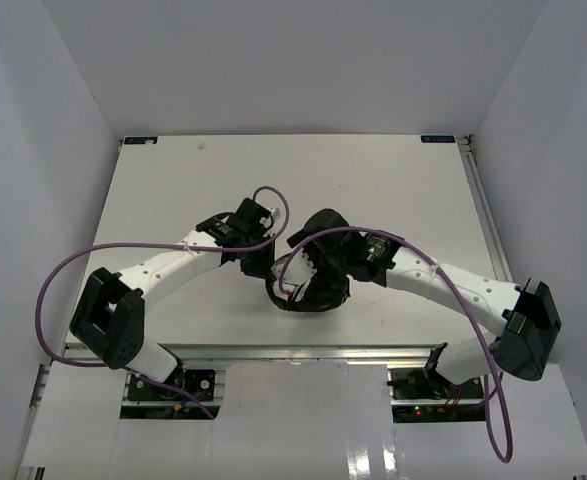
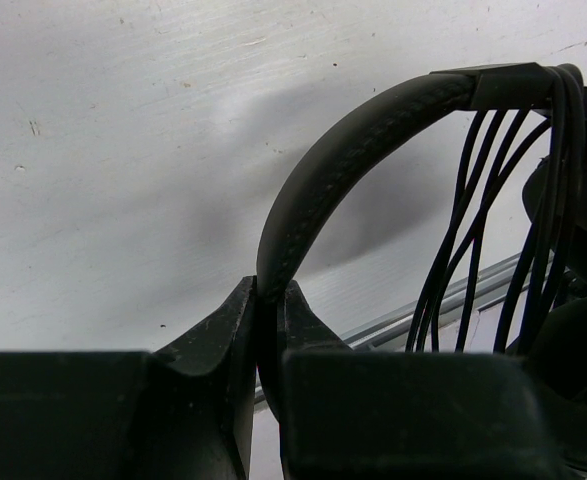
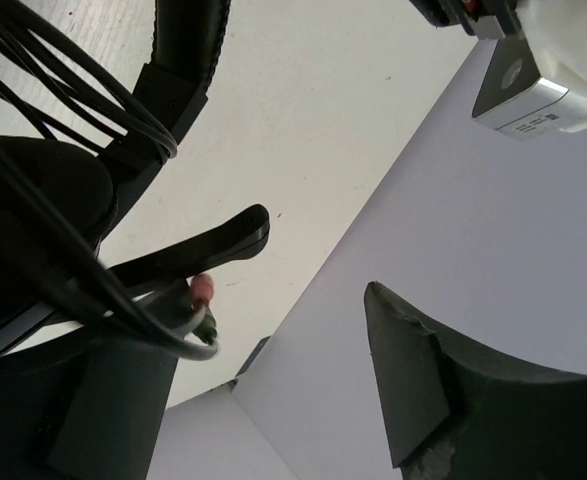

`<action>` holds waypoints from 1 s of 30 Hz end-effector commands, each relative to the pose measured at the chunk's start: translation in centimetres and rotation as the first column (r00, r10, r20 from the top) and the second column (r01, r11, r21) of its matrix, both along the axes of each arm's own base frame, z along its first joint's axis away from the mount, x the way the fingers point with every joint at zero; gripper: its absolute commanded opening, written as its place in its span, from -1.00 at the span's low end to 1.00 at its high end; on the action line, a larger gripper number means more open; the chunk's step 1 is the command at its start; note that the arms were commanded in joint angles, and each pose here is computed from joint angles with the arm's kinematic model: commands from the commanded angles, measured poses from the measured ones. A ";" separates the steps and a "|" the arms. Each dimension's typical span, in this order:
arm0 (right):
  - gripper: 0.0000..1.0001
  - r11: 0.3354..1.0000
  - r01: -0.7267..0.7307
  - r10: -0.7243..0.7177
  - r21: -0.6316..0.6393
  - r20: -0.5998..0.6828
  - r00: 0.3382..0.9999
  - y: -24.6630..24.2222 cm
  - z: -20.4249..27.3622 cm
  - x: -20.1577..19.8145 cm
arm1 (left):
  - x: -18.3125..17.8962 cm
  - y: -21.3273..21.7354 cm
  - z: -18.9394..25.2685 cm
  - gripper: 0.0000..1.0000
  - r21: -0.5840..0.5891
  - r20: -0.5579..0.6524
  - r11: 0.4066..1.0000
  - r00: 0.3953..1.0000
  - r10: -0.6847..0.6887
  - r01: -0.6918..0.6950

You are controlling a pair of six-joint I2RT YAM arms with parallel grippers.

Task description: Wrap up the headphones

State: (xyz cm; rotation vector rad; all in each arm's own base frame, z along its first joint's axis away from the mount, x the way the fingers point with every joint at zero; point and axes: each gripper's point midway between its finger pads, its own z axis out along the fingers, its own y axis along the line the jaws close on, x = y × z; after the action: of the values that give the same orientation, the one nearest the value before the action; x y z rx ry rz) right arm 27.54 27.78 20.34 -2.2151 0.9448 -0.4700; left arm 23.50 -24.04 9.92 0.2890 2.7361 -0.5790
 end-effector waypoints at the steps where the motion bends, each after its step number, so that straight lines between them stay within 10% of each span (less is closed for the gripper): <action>1: 0.63 1.000 -0.001 0.001 0.005 -0.002 1.000 -1.3 1.1 -0.2 | 0.0 -1.2 1.2 -1.00 -0.062 0.010 0.997 0.999 -0.039 0.040; 30: 0.74 0.955 0.158 -0.059 0.251 -0.361 0.931 -3.8 4.4 0.5 | 1.8 -1.1 -0.9 -1.00 -0.018 -0.039 0.999 0.998 -0.043 0.043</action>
State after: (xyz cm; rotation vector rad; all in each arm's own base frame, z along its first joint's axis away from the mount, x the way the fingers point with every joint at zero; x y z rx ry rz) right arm 29.46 23.22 21.86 -2.1338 1.2108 -0.1770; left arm 23.73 -24.18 7.13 0.3372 2.8389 -0.5525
